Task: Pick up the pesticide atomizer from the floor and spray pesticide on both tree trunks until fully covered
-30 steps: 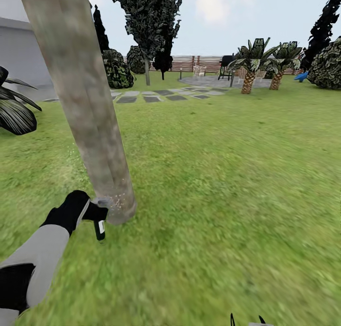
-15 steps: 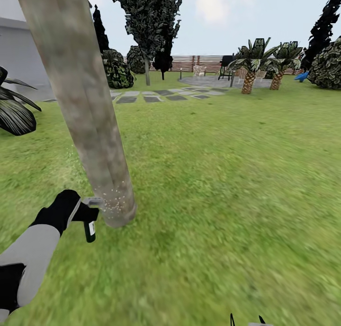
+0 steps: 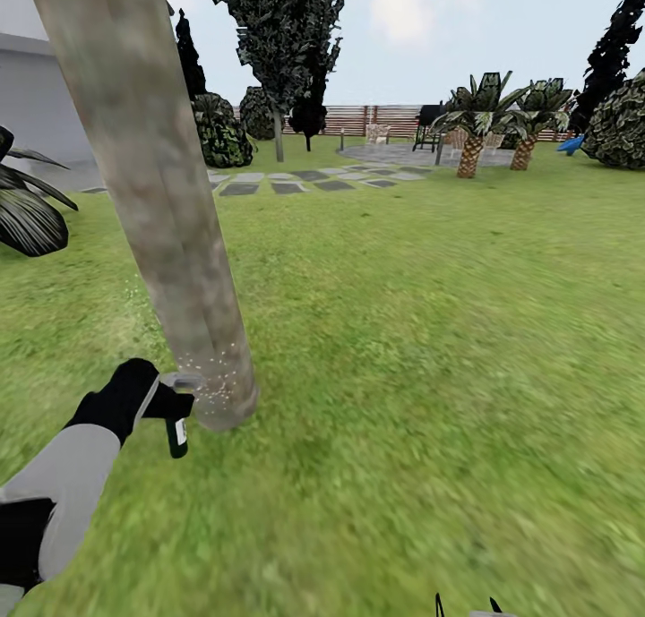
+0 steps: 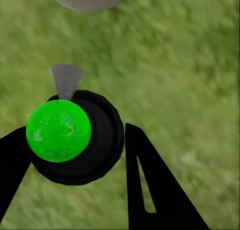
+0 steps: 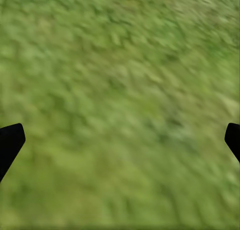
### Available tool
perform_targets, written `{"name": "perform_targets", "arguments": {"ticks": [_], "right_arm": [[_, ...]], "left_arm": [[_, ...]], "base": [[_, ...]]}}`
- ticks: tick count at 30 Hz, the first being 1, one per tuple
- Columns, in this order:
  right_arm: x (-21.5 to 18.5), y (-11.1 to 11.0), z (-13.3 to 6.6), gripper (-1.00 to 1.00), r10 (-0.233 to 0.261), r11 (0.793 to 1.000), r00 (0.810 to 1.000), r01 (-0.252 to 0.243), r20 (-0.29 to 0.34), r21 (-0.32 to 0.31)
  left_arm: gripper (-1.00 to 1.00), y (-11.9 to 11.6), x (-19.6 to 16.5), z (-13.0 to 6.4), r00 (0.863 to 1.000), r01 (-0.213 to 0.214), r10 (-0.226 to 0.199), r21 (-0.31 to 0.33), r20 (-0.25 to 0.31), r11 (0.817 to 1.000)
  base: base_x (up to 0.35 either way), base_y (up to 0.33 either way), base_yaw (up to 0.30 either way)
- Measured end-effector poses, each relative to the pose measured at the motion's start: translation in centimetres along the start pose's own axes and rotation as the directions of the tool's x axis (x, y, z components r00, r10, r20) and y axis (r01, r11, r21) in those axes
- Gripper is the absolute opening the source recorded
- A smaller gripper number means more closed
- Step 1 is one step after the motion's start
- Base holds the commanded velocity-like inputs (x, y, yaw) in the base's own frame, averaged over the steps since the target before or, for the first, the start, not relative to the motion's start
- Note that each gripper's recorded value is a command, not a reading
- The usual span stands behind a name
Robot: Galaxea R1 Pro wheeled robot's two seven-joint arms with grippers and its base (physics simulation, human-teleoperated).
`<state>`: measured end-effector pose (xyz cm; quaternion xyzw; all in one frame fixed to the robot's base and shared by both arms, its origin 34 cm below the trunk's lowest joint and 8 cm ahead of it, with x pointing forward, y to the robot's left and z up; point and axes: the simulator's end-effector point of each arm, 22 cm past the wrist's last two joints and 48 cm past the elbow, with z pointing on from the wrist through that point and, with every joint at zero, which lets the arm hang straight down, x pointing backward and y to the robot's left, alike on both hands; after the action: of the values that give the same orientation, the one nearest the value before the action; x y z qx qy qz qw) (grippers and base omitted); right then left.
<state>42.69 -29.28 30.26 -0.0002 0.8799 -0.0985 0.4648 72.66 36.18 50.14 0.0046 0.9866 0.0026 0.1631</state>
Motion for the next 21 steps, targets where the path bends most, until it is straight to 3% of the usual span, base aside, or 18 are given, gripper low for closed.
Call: {"name": "perform_targets", "arguments": {"ticks": [2, 5, 9, 13, 17, 21], "right_arm": [[0.0, 0.0, 0.0, 1.0, 0.0, 1.0, 1.0, 0.0, 0.0, 0.0], [0.0, 0.0, 0.0, 1.0, 0.0, 1.0, 1.0, 0.0, 0.0, 0.0], [0.0, 0.0, 0.0, 1.0, 0.0, 1.0, 1.0, 0.0, 0.0, 0.0], [0.0, 0.0, 0.0, 1.0, 0.0, 1.0, 1.0, 0.0, 0.0, 0.0], [0.0, 0.0, 0.0, 1.0, 0.0, 1.0, 1.0, 0.0, 0.0, 0.0], [0.0, 0.0, 0.0, 1.0, 0.0, 1.0, 1.0, 0.0, 0.0, 0.0]], "left_arm": [[-1.0, -0.1, -0.1, 0.0, 1.0, -0.007, 0.007, -0.005, 0.001, 1.0], [-1.0, 1.6, -0.1, -0.4, 1.0, -0.003, 0.003, -0.032, 0.002, 0.999], [-1.0, 7.4, 0.3, -1.5, 1.0, 0.031, -0.031, -0.105, 0.005, 0.994], [-1.0, 6.7, 0.3, -1.4, 0.999, 0.038, -0.037, -0.087, 0.006, 0.995], [-1.0, 2.9, -0.6, -1.0, 1.0, 0.019, -0.019, -0.037, 0.009, 0.999], [-1.0, 3.0, -1.3, -1.4, 1.0, 0.011, -0.01, -0.046, 0.02, 0.999]], "base": [[0.0, 0.0, 0.0], [0.0, 0.0, 0.0], [0.0, 0.0, 0.0], [0.036, 0.0, 0.0], [0.17, 0.0, 0.0], [0.016, 0.0, 0.0]]}}
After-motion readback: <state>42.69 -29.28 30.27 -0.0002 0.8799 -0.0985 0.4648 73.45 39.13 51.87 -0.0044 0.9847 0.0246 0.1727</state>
